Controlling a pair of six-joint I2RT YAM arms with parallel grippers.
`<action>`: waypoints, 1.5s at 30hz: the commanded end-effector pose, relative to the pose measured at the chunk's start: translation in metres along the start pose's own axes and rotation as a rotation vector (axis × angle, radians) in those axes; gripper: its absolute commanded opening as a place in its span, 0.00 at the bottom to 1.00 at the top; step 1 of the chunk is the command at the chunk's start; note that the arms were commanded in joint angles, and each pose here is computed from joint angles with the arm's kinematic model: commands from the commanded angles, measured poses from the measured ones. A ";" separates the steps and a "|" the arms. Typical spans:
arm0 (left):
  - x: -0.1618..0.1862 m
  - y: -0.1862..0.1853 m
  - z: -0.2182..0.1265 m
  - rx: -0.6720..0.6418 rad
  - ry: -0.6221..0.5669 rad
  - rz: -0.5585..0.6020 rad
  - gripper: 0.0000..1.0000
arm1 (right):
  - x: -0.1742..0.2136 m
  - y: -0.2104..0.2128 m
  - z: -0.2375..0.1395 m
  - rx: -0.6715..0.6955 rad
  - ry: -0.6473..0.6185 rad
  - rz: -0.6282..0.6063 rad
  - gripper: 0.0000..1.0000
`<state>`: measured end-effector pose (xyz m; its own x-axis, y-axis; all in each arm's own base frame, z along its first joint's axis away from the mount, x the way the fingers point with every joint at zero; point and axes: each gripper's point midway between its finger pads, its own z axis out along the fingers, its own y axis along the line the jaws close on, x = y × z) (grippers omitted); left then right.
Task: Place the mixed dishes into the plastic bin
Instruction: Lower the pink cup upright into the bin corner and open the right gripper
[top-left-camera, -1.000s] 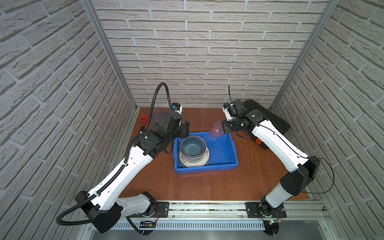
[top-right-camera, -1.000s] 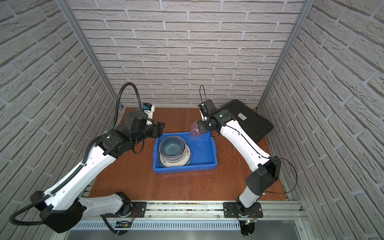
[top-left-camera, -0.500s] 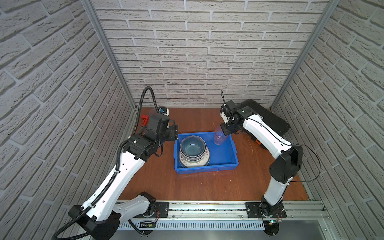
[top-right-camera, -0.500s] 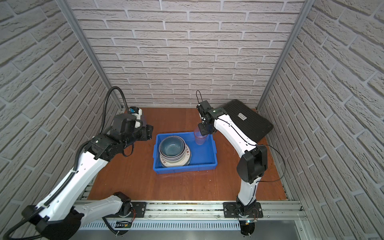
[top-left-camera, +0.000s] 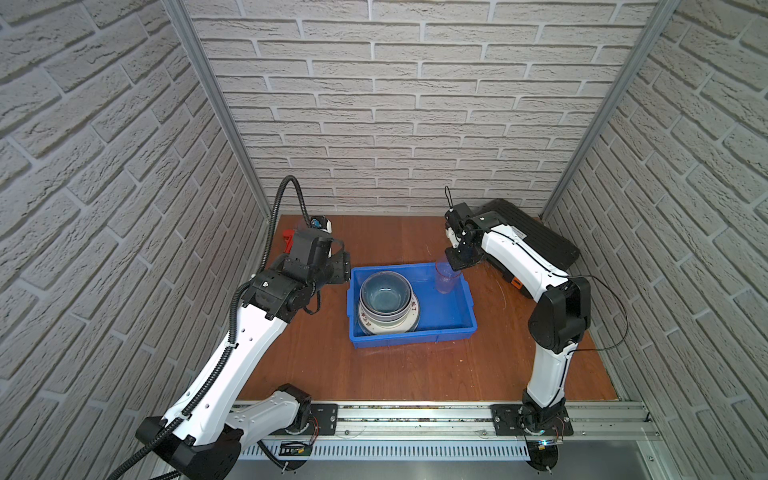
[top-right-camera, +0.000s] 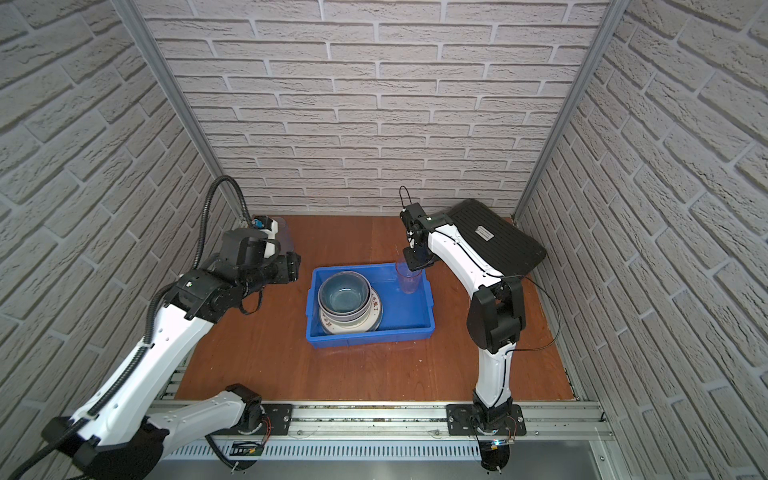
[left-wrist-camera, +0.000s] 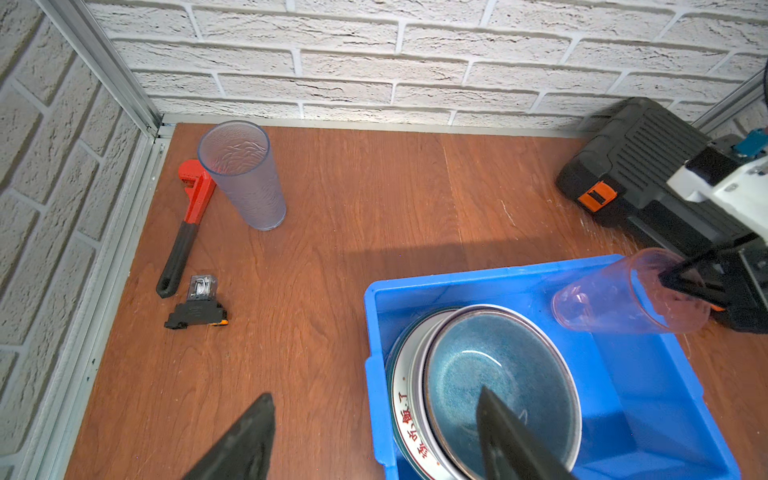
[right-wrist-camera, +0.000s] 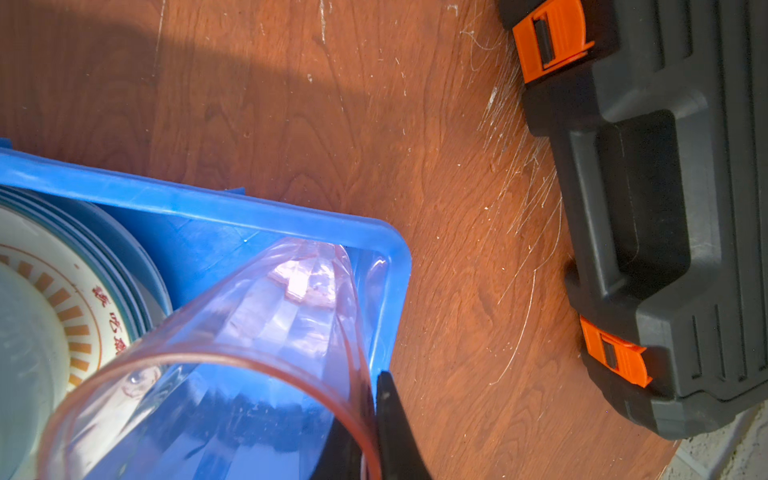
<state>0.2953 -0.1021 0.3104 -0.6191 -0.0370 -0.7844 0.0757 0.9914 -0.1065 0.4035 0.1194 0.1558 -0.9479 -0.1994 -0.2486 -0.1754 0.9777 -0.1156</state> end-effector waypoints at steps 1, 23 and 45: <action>0.003 0.005 -0.003 -0.008 0.003 0.006 0.76 | -0.013 -0.004 -0.003 -0.016 -0.036 0.013 0.06; 0.003 0.016 -0.005 -0.041 0.014 0.008 0.78 | -0.014 -0.010 0.019 -0.009 -0.023 0.068 0.23; 0.007 0.043 0.028 -0.107 0.094 -0.004 0.81 | -0.022 -0.011 -0.063 -0.100 -0.227 0.096 0.54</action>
<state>0.3095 -0.0682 0.2847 -0.6888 -0.0382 -0.7240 -0.0095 0.9990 -0.0437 0.4147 0.1155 0.1896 -0.9163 -0.1221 -0.3814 -0.1179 0.9924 -0.0343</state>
